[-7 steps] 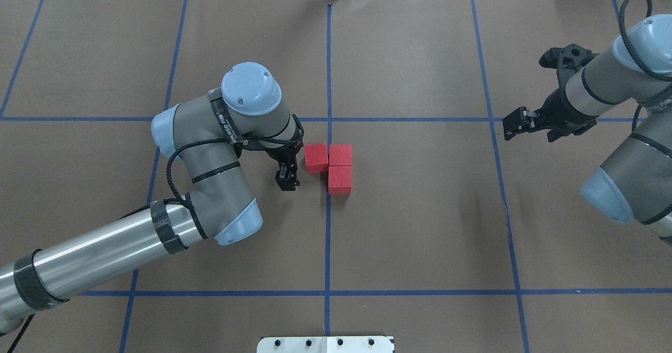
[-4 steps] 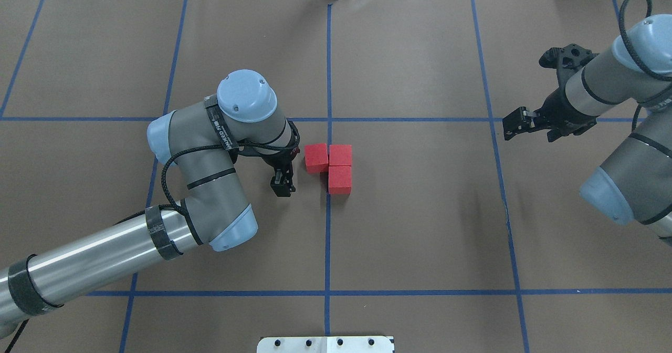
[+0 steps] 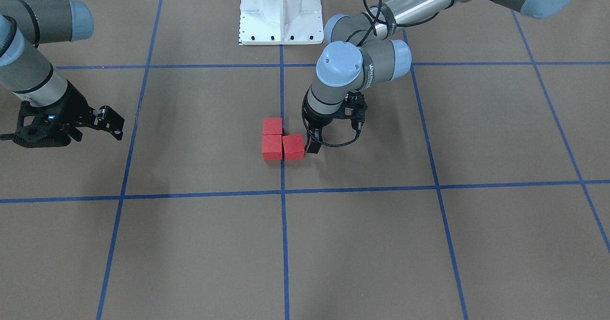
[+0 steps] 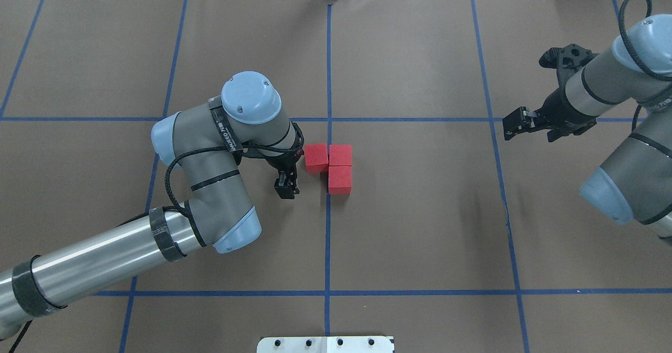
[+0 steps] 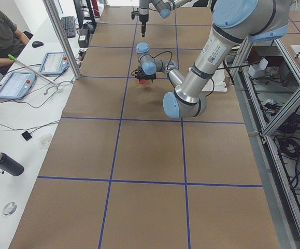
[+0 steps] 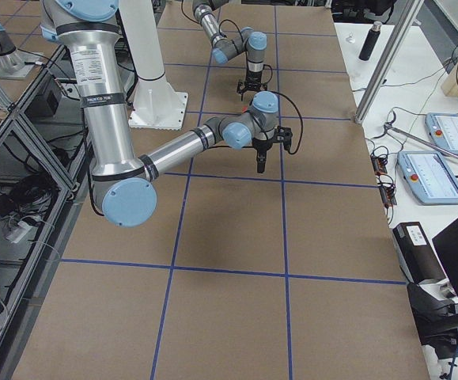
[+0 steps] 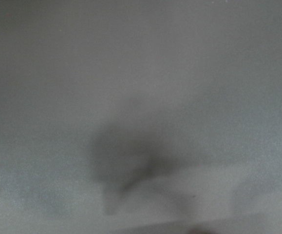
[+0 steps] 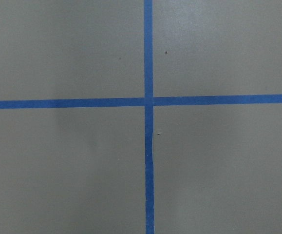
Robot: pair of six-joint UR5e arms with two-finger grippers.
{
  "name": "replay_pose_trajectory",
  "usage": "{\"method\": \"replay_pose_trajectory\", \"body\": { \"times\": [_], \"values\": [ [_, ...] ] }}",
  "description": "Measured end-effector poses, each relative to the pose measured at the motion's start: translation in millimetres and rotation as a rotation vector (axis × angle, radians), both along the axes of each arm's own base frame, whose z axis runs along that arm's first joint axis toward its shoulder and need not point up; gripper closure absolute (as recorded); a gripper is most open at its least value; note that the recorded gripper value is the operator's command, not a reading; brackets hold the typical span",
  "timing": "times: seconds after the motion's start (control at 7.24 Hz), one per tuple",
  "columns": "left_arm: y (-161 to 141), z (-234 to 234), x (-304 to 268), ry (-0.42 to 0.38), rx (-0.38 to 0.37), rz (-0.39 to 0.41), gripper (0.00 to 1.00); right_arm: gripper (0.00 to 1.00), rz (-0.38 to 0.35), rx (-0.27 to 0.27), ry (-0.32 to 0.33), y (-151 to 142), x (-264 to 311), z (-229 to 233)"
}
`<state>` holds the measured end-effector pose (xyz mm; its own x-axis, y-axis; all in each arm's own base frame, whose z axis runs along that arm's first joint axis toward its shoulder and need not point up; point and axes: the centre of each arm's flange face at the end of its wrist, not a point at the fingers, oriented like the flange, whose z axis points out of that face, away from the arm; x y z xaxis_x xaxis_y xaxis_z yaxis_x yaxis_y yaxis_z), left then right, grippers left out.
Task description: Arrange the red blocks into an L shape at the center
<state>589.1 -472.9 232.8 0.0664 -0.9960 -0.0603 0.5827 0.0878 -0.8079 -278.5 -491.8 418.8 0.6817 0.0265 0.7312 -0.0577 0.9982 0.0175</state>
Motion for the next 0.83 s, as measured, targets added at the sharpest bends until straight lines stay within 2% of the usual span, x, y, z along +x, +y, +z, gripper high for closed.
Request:
{"method": "replay_pose_trajectory", "body": {
  "times": [0.83],
  "values": [
    [-1.6,0.4,-2.3,-0.001,0.000,-0.002,0.00,0.00,0.001,0.001,0.000,-0.2,0.6,-0.3]
  ]
}}
